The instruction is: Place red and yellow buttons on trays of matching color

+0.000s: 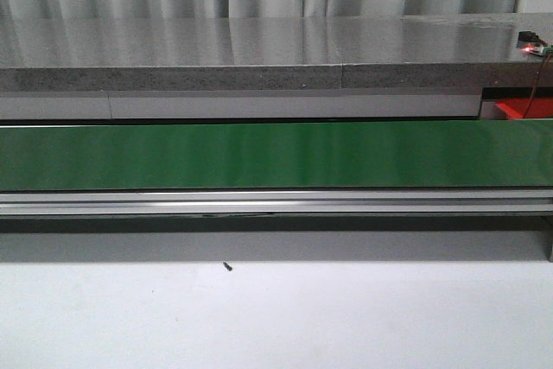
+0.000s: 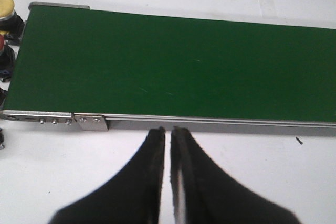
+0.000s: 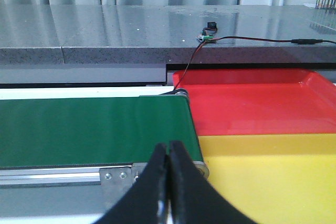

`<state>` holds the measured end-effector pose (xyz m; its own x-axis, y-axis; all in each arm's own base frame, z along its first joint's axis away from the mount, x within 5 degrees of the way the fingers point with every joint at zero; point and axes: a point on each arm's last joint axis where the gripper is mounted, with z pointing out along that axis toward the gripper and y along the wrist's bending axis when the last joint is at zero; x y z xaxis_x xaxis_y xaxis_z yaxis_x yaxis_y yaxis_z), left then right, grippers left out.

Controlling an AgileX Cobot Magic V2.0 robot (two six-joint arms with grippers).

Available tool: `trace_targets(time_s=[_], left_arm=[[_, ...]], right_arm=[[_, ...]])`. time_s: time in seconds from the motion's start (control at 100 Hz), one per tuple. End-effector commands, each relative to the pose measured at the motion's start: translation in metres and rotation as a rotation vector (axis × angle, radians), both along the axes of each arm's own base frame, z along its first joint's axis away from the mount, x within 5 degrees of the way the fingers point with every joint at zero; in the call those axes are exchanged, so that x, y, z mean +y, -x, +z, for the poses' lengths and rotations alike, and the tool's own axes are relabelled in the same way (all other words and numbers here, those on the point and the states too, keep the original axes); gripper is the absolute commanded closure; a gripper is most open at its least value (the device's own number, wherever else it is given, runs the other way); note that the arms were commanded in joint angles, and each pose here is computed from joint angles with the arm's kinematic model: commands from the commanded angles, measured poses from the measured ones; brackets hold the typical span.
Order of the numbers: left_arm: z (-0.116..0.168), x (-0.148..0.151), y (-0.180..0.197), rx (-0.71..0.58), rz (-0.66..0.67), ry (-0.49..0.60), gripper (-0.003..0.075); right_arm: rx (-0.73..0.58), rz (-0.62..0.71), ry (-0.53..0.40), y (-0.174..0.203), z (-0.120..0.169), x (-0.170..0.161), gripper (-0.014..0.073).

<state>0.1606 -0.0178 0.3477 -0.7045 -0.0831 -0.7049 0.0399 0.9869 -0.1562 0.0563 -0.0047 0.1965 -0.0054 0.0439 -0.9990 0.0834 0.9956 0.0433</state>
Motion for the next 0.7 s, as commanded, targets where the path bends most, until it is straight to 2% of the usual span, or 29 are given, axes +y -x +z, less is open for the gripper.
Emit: trace_targets(time_s=[0.0,0.13,0.2,0.24,0.35,0.48,0.69], left_arm=[[0.013,-0.002,-0.001,-0.063,-0.006,0.021,0.0519],[0.013,-0.002,-0.001,-0.056,-0.005,0.02,0.016],[0.012,-0.002,0.0,-0.044,-0.007,0.019,0.0058],[0.01,-0.003,0.001,-0.018,-0.011,0.019,0.0045],[0.005,0.0,0.006,0.058,0.019,0.02,0.0071],[0.006,0.009,0.005,0.053,0.097,0.02,0.008],[0.001,0.044,0.0,0.081,0.305,0.01,0.008]], right_arm=[[-0.106,-0.001,0.021,0.002,0.014,0.0,0.0662],[-0.106,-0.001,0.021,0.002,0.014,0.0,0.0662],[-0.106,-0.001,0.021,0.002,0.014,0.0,0.0662],[-0.106,-0.001,0.021,0.002,0.014,0.0,0.0662],[-0.106,-0.001,0.021,0.002,0.014,0.0,0.0662],[-0.106,-0.001,0.021,0.002,0.014,0.0,0.0662],[-0.106,-0.001,0.021,0.002,0.014,0.0,0.0662]])
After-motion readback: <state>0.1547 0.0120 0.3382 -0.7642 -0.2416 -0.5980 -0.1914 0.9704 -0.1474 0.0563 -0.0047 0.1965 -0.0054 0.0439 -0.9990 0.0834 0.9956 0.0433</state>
